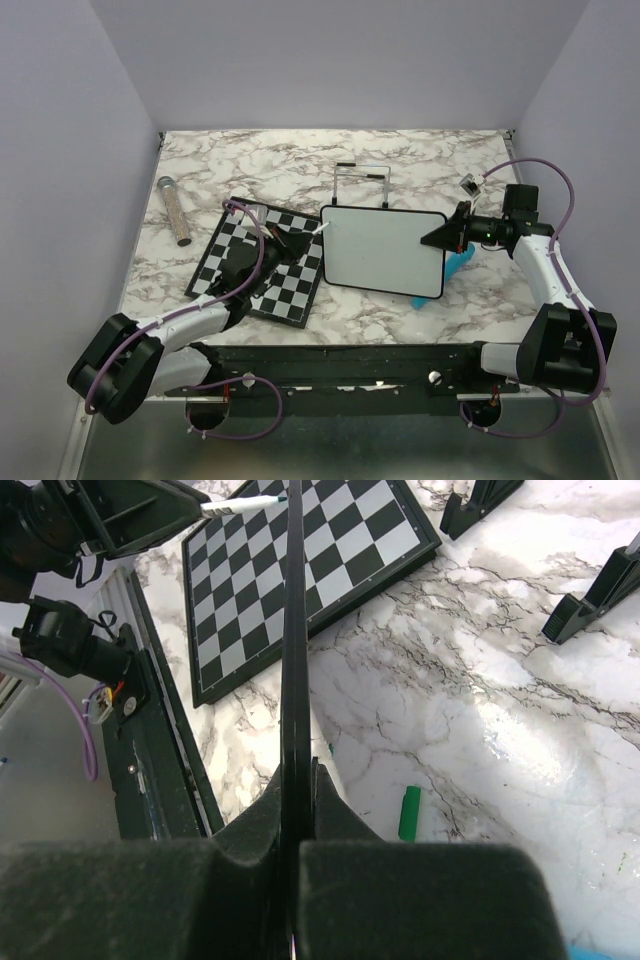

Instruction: Write a sentence on the whiteboard

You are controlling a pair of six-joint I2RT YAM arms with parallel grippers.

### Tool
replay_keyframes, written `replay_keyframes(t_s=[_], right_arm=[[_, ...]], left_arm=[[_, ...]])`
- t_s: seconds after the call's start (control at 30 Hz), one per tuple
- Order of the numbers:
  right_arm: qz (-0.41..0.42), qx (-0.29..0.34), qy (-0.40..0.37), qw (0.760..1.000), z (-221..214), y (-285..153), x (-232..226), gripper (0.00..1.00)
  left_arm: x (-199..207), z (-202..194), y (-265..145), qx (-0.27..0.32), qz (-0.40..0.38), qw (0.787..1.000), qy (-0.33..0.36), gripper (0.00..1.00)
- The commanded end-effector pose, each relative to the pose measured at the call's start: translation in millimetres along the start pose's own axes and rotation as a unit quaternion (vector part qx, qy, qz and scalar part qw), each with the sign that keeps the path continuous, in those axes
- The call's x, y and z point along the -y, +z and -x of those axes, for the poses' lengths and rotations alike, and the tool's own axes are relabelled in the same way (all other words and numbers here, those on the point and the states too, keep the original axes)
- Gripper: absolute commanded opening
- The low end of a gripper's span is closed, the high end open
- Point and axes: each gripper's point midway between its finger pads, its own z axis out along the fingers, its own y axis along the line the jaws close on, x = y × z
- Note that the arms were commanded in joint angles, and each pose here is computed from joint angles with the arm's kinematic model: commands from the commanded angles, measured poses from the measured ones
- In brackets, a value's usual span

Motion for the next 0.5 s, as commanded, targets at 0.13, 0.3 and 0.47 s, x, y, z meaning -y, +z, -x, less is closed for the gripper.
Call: replay_keyframes(t_s=[0.13, 0.3, 0.47], right_arm=[[-0.03, -0.007, -0.035, 0.999, 2, 0, 16, 0.01], [-0.03, -0.006, -0.036, 0.999, 2, 0, 16, 0.01], [-0.029, -0.006, -0.037, 0.999, 2, 0, 15, 0.01]], left_arm=[[-11, -8, -8, -0.009, 0.012, 1.0, 0.008, 0.0], [1, -10, -11, -0.013, -0.022, 1.0, 0.008, 0.0], [11, -6, -11, -0.008, -0.047, 0.999, 0.009, 0.0]])
